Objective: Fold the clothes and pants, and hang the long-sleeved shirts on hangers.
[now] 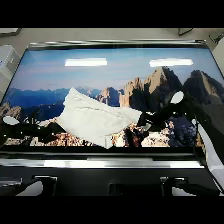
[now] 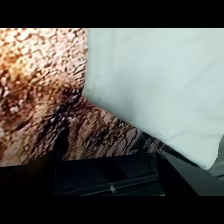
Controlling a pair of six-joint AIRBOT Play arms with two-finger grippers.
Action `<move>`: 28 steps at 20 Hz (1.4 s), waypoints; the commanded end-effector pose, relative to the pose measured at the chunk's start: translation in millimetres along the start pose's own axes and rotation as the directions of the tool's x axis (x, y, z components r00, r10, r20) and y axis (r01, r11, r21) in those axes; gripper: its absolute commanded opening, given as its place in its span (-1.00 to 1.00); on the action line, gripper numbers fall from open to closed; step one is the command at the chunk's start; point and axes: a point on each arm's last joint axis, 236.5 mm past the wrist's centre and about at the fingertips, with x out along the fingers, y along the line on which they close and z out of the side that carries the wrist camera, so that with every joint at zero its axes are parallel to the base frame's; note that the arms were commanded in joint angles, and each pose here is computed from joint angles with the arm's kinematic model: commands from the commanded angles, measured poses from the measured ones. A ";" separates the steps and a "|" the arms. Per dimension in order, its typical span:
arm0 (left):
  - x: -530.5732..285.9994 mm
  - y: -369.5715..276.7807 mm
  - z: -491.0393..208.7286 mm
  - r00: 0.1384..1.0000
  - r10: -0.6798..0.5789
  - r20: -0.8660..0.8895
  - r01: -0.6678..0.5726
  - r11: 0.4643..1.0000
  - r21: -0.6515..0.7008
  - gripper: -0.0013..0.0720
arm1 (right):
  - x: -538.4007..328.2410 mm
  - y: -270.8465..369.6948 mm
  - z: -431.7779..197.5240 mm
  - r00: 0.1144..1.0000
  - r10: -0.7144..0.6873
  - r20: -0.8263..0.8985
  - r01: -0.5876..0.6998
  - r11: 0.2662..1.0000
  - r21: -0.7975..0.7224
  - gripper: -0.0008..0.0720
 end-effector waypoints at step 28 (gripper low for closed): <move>-261.4 -261.5 55.7 0.461 -0.614 0.641 0.259 0.784 0.564 -0.90 | -181.5 185.3 80.0 0.700 0.420 0.578 -0.088 0.854 -0.513 -0.85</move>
